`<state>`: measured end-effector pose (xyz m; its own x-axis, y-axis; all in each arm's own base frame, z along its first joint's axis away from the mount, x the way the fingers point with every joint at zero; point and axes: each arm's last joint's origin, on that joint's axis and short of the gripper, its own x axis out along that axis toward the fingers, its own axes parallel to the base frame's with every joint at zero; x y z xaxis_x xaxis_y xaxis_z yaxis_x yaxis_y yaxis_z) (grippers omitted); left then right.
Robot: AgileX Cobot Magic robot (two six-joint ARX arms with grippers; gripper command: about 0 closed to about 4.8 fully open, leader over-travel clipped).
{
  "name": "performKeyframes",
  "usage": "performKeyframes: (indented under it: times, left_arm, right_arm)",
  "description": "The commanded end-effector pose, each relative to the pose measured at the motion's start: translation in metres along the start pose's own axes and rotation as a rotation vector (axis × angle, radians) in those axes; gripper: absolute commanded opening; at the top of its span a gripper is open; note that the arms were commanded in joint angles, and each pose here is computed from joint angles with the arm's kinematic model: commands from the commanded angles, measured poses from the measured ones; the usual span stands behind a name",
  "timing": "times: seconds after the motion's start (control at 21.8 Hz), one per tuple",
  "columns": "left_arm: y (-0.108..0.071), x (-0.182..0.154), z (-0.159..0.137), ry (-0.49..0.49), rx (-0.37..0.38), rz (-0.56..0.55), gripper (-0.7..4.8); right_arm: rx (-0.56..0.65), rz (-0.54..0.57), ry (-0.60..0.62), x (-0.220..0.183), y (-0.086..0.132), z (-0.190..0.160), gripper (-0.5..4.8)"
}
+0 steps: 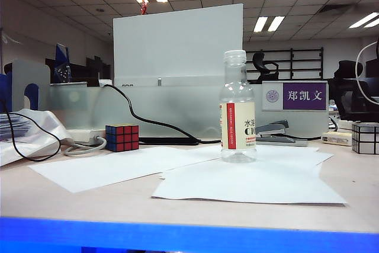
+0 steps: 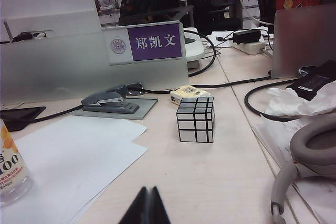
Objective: Flip the plastic bottle upside down.
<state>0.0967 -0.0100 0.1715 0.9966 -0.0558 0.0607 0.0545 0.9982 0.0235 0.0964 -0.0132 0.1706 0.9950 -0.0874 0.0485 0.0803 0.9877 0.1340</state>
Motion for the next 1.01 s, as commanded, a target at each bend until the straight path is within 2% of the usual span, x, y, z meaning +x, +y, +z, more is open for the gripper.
performKeyframes:
  times: [0.05,0.37,0.5,0.59,0.69,0.78,0.87,1.01]
  left_arm:
    - [0.000,0.000,0.001,-0.013,-0.002,-0.003,-0.04]
    - [0.000,0.000,0.002,-0.016,-0.003,-0.003,-0.04]
    - [0.000,0.000,0.002,-0.018,-0.003,-0.004,-0.04]
    - [0.000,0.000,0.004,-0.040,-0.007,-0.004,-0.04]
    - [0.000,-0.001,0.008,-0.085,-0.067,-0.005,-0.04]
    - [0.000,-0.001,0.014,-0.140,-0.138,-0.021,-0.04]
    - [-0.001,-0.002,0.021,-0.207,-0.184,-0.086,-0.04]
    - [-0.006,-0.006,0.033,-0.326,-0.208,-0.280,-0.05]
  right_arm:
    - [0.000,0.002,-0.003,0.000,0.000,-0.002,0.00]
    - [0.001,0.006,-0.003,0.000,0.000,-0.001,0.00]
    - [0.015,0.044,-0.002,0.000,0.001,-0.001,0.00]
    - [0.121,0.115,0.001,0.000,0.003,0.000,0.00]
    - [0.278,0.244,0.010,-0.001,0.007,0.003,-0.01]
    - [0.308,0.321,-0.063,-0.002,0.011,0.012,-0.01]
    - [0.330,0.364,-0.166,-0.004,0.014,0.023,-0.01]
    - [0.316,0.378,-0.348,-0.009,0.018,0.038,-0.01]
